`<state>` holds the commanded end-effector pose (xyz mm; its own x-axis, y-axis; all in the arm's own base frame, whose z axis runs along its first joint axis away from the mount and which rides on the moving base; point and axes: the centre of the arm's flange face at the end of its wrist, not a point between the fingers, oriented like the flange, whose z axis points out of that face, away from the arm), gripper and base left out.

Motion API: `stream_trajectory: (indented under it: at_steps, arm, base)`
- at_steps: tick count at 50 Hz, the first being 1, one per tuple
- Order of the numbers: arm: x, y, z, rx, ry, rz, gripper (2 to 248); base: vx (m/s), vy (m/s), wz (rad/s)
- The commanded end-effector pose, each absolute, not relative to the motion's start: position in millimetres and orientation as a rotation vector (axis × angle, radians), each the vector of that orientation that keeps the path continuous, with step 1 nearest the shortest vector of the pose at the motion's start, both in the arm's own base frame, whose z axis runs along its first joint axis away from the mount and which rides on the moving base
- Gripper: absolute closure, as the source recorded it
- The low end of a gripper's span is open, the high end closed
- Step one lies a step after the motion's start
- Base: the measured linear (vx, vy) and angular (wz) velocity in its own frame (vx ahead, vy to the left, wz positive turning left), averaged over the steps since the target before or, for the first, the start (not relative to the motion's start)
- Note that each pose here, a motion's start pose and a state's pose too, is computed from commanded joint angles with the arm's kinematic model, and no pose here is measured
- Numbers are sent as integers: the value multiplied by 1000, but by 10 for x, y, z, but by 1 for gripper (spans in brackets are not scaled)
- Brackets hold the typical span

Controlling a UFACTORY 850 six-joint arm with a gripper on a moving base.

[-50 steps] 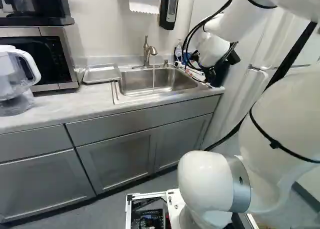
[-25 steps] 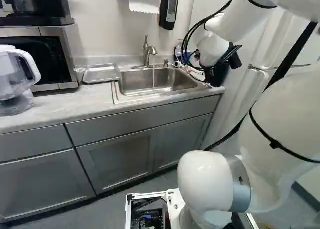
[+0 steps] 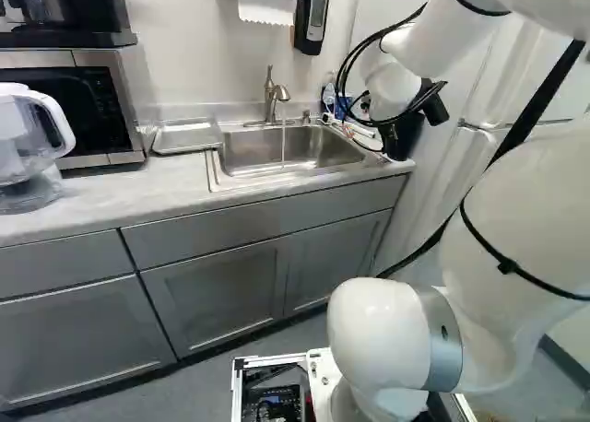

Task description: Rinse the cup and place it in the tray

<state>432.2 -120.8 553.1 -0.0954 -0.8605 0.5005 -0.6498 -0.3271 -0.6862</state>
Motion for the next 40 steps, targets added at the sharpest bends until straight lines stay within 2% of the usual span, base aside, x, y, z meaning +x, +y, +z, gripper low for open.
stream_trajectory:
  at_steps: [25, 40]
  arm:
    - [4287, -1243, 5510, -2042, 1686, -1409, 3]
    - [4244, -1298, 5502, -1898, 1867, -1399, 3]
  base:
    - [0, 0, 0]
    - [0, 0, 0]
